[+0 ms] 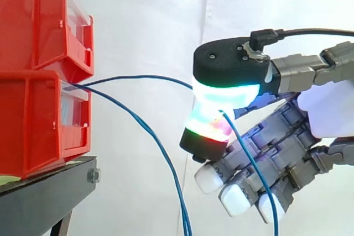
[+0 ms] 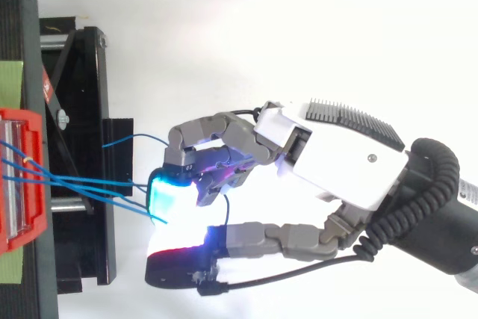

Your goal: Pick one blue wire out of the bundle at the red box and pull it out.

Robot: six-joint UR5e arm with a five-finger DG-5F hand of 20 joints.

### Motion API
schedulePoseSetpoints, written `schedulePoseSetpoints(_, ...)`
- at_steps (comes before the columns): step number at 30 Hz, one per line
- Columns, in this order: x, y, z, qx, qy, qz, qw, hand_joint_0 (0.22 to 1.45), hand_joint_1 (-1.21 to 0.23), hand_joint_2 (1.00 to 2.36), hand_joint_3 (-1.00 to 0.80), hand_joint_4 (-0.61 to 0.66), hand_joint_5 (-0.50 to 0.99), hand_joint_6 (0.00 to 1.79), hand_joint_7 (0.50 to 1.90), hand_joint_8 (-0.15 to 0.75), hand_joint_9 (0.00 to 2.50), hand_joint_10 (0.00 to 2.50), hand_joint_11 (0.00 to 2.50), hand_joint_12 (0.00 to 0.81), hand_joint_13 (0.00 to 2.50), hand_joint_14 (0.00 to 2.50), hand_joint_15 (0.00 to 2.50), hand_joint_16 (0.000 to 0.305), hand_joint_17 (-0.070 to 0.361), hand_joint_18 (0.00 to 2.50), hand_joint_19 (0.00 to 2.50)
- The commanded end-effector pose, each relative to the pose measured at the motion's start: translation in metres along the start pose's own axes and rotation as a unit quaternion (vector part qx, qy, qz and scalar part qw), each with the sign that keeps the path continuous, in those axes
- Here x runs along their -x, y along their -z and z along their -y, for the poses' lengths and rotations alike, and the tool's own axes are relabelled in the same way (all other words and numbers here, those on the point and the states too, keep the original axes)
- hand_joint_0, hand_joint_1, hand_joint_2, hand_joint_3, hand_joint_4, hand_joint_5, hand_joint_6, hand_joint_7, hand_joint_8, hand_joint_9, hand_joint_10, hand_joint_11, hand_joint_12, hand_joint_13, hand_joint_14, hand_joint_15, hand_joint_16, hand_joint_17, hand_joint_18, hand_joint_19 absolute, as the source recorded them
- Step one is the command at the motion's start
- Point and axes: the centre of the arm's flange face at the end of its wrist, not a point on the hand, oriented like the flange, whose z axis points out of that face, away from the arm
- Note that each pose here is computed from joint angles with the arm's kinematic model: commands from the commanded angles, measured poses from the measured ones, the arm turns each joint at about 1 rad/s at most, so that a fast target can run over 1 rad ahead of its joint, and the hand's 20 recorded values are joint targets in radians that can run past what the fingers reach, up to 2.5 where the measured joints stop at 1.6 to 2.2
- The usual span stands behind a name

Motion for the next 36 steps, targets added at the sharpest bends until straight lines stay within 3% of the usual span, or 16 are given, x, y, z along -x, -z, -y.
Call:
schedulePoseSetpoints(1,0.0007,0.0014,0.0005,-0.004,-0.006,0.005,1.0000,0.57,-0.65,1.00,-0.03,0.26,-0.09,0.90,1.20,0.481,1.19,0.01,0.63,0.538,0.95,0.01,0.43,0.075,0.170,1.02,0.54)
schedulePoseSetpoints(8,-0.0006,-0.0001,-0.0007,0.004,-0.011,0.006,0.9999,0.57,-0.66,1.00,-0.01,0.26,-0.09,0.90,1.20,0.484,1.19,0.01,0.64,0.538,0.95,0.01,0.43,0.075,0.170,1.02,0.54)
schedulePoseSetpoints(36,-0.0005,0.0002,0.0001,0.003,-0.009,0.006,0.9999,0.58,-0.68,1.00,-0.02,0.22,-0.09,0.90,1.19,0.463,1.16,0.01,0.64,0.518,0.91,0.01,0.43,0.073,0.165,0.95,0.56)
